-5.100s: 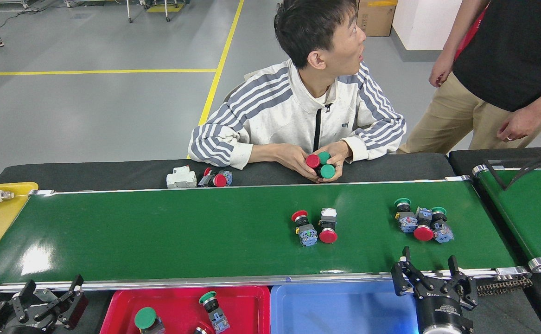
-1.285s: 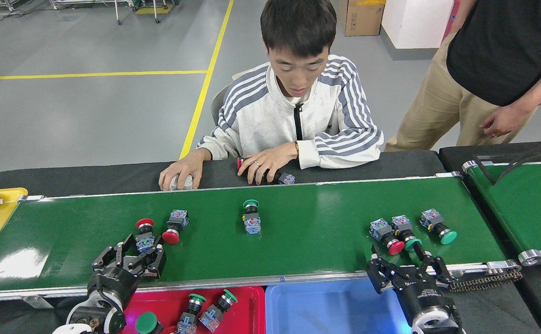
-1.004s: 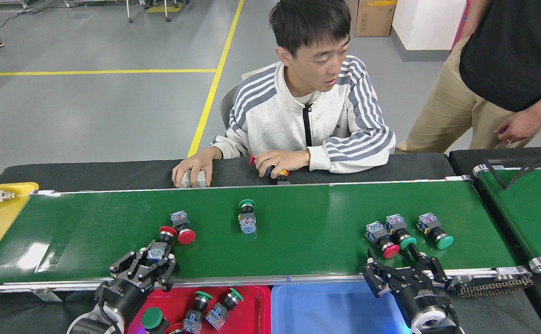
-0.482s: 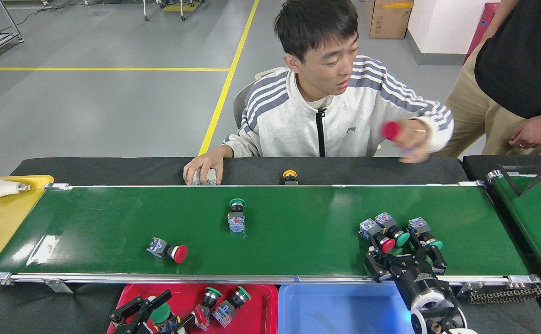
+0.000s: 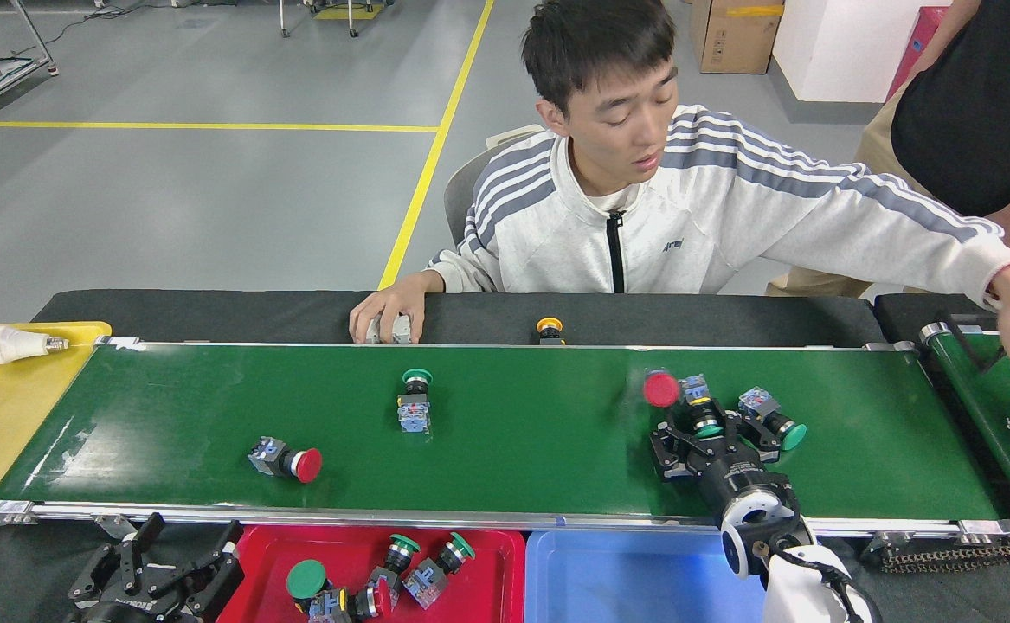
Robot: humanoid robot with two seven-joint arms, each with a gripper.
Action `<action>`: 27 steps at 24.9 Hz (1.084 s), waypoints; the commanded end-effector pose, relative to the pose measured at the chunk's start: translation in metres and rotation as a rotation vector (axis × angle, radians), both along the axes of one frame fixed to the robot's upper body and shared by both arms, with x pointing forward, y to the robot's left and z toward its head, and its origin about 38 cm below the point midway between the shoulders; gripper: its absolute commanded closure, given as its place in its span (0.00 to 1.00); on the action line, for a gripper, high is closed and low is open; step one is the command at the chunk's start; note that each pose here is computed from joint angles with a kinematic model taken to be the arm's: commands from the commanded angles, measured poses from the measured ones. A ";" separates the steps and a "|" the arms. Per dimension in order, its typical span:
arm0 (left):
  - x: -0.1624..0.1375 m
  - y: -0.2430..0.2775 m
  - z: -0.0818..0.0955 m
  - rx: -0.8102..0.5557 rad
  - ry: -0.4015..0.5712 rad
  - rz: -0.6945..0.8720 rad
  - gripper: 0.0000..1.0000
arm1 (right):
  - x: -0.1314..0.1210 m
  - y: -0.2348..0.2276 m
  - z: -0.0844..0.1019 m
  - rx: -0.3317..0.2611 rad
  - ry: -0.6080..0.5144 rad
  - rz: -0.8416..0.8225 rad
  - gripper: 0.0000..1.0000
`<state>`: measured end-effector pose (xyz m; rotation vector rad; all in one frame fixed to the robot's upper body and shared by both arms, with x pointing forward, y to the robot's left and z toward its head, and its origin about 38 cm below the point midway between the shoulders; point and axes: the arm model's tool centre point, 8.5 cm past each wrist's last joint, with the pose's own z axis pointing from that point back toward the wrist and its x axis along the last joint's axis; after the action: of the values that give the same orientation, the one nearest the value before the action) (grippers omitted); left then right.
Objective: Pick switch part from conveyor to tray
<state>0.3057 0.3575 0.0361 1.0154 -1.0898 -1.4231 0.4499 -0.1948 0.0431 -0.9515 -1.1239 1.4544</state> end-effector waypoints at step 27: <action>0.064 0.062 -0.001 0.049 0.055 0.059 0.00 | -0.103 0.079 0.044 0.236 -0.263 0.256 0.00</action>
<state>0.3667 0.4086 0.0274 0.9860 -1.0056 -1.4446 0.3406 -0.0969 0.0756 -0.7804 -1.6291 1.5100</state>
